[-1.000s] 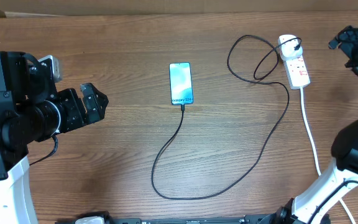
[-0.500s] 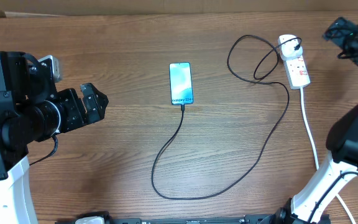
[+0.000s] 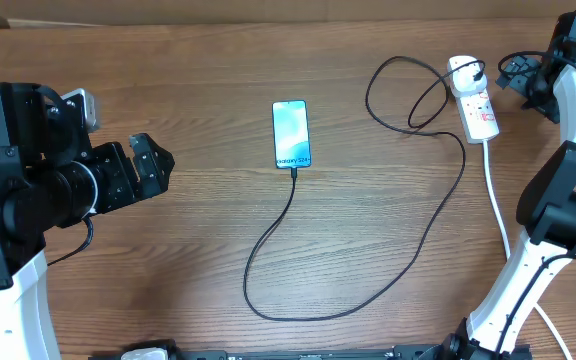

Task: Plug charger to phone and switch on socket
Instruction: 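Position the right gripper over the orange switch on the white power strip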

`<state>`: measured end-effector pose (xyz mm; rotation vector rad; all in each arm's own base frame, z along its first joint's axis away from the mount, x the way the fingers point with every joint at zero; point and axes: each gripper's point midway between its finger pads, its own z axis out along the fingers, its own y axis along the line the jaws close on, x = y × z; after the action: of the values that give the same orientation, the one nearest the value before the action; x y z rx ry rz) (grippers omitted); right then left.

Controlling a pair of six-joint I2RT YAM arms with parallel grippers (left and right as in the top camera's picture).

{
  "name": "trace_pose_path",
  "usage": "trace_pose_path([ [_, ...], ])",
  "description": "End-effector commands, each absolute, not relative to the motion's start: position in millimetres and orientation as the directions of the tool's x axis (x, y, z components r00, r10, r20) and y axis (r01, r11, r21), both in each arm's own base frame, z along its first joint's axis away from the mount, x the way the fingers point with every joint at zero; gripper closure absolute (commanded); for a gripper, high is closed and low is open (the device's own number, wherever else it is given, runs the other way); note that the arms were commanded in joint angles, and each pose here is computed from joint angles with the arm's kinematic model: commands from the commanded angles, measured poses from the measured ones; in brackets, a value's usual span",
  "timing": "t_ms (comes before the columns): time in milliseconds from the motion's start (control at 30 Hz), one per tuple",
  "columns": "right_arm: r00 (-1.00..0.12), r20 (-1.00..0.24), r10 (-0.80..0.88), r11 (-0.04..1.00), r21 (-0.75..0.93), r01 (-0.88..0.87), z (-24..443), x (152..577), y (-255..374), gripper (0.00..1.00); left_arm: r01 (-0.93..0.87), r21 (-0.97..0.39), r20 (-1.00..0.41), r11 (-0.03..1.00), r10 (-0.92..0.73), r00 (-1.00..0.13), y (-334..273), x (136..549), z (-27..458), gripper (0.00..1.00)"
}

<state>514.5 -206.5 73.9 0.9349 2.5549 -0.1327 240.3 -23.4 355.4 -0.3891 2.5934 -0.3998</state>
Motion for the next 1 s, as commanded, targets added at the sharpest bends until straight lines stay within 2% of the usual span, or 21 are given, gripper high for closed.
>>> trace_pose_path([
  [0,-0.694,-0.408,0.593,0.768,0.027,0.640,64,510,-209,0.00,-0.189,-0.340,-0.421,0.921,-0.329,-0.845,-23,239,355,0.00],
  [267,-0.702,-0.389,0.597,0.783,0.094,0.614,54,516,-197,0.00,-0.190,-0.340,-0.421,0.921,-0.330,-0.845,-23,239,355,0.00],
  [700,-0.729,-0.316,0.607,0.786,0.107,0.609,25,510,-188,0.00,-0.189,-0.340,-0.421,0.921,-0.329,-0.845,-23,239,355,0.00],
  [967,-0.732,-0.307,0.608,0.787,0.117,0.605,24,510,-185,0.00,-0.189,-0.340,-0.421,0.921,-0.329,-0.845,-23,240,355,0.00],
])
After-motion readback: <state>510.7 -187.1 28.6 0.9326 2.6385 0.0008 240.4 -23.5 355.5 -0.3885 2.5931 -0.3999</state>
